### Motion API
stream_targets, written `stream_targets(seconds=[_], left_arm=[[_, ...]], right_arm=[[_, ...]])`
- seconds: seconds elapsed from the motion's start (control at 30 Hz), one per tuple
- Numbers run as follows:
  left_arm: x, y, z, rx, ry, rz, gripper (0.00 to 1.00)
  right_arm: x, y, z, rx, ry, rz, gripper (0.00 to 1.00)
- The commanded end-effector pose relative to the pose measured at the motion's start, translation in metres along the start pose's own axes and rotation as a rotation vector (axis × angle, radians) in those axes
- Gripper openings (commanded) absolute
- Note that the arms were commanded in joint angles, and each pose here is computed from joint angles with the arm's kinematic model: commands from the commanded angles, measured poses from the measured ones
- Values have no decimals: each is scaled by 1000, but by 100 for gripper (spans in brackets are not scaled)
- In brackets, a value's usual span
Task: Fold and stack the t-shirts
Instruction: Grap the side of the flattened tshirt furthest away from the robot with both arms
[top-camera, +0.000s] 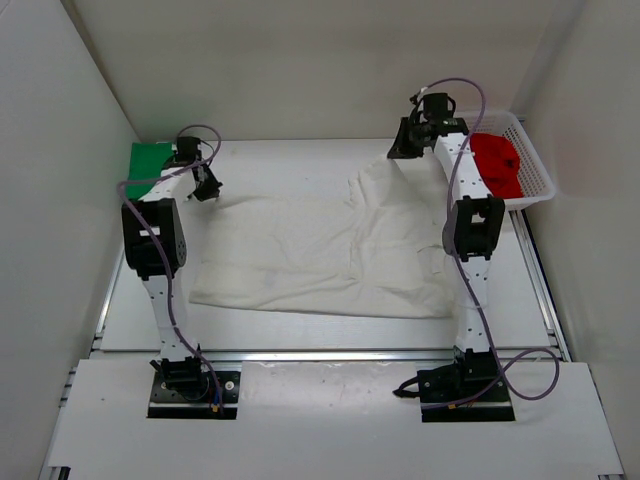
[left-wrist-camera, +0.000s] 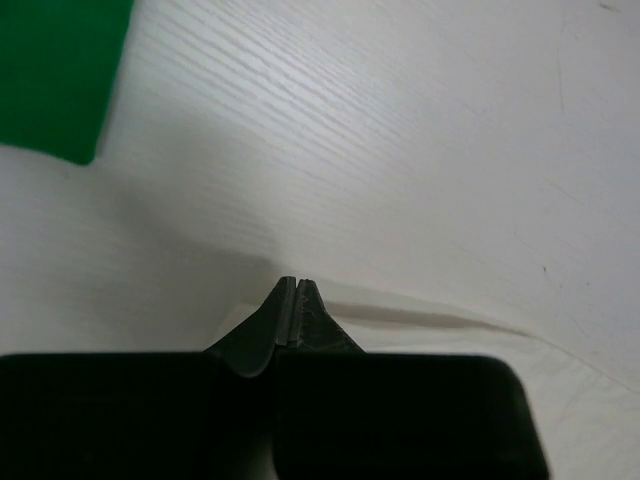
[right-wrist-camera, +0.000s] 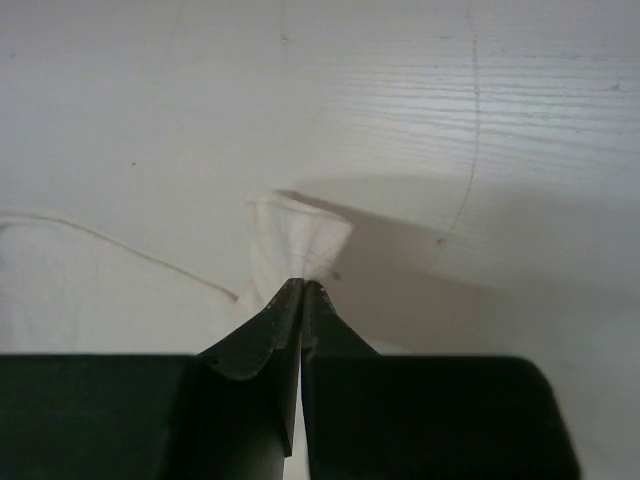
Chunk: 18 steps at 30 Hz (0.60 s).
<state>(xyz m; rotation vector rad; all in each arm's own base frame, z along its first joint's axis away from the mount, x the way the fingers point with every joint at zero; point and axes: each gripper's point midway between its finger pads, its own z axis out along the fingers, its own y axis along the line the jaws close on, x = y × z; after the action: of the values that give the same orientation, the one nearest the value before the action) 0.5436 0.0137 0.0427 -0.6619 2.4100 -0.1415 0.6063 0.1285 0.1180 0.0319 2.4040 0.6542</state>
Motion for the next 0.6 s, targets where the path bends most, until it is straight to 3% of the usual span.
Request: stream_targets(seconds=[0.0, 0.13, 0.3, 0.43, 0.53, 0.57], left_arm=[[-29, -15, -42, 89, -94, -30, 0], [-23, -12, -47, 98, -98, -33, 0], [-17, -15, -60, 156, -106, -63, 0], [-8, -17, -67, 165, -91, -53, 0], [-6, -17, -74, 178, -98, -48, 0], [-5, -16, -74, 175, -97, -47, 0]], right_arm=[[-16, 39, -56, 21, -41, -112, 0], [40, 26, -46, 62, 115, -74, 0], [37, 44, -86, 77, -19, -105, 0], [64, 27, -108, 112, -7, -69, 0], [71, 37, -140, 103, -96, -71, 0], [88, 33, -138, 104, -73, -53, 0]])
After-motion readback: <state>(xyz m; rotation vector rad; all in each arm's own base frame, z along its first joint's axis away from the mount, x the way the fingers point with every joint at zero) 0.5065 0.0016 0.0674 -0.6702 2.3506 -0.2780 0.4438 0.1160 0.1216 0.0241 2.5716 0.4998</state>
